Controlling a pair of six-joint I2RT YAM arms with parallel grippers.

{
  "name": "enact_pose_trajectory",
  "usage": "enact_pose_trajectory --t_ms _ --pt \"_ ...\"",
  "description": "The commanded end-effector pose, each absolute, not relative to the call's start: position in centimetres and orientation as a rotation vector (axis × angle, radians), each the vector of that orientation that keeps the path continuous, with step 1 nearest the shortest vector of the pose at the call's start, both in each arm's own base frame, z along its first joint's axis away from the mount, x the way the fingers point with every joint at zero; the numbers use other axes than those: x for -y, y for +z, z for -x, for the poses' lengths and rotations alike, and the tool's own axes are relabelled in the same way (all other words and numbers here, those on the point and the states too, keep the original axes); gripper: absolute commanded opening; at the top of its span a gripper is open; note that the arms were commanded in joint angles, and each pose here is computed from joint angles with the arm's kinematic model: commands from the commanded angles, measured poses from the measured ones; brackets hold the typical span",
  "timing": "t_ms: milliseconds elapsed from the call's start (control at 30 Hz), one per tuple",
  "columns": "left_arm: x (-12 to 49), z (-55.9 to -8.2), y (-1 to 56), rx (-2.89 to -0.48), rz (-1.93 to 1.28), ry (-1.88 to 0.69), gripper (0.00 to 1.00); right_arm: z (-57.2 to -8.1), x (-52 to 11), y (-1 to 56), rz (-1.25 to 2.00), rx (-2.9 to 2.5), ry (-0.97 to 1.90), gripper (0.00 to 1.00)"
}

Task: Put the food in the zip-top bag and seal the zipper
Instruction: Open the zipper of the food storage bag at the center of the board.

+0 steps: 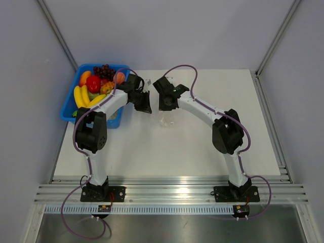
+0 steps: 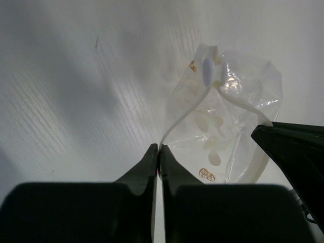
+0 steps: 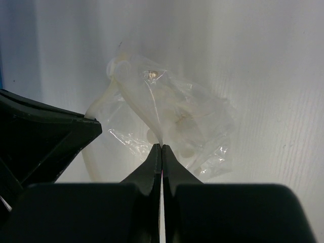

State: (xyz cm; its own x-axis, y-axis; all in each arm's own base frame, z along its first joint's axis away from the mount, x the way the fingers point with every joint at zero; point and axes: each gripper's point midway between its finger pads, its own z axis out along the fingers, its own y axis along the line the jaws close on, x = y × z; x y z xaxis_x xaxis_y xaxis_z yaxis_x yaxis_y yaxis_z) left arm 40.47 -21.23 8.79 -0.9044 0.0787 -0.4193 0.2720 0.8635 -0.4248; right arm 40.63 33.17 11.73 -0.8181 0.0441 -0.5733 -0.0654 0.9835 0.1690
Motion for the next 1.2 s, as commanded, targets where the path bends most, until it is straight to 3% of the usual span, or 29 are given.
enact_pose_trajectory --t_ms 0,433,1100,1167 --pt "21.8 -41.7 10.5 -2.588 -0.259 -0.723 0.00 -40.4 -33.8 15.8 0.026 -2.451 0.303 0.00" --pt "21.8 -41.0 8.9 -2.618 -0.254 -0.739 0.00 -39.6 -34.7 21.0 0.026 -2.359 0.472 0.00" --pt "21.3 -40.8 7.6 -2.638 -0.270 -0.708 0.00 -38.7 -35.1 19.7 -0.008 -2.381 0.510 0.00" --pt "21.5 -40.9 8.0 -2.629 -0.269 -0.716 0.07 -38.7 -35.0 18.5 -0.006 -2.409 0.485 0.00"
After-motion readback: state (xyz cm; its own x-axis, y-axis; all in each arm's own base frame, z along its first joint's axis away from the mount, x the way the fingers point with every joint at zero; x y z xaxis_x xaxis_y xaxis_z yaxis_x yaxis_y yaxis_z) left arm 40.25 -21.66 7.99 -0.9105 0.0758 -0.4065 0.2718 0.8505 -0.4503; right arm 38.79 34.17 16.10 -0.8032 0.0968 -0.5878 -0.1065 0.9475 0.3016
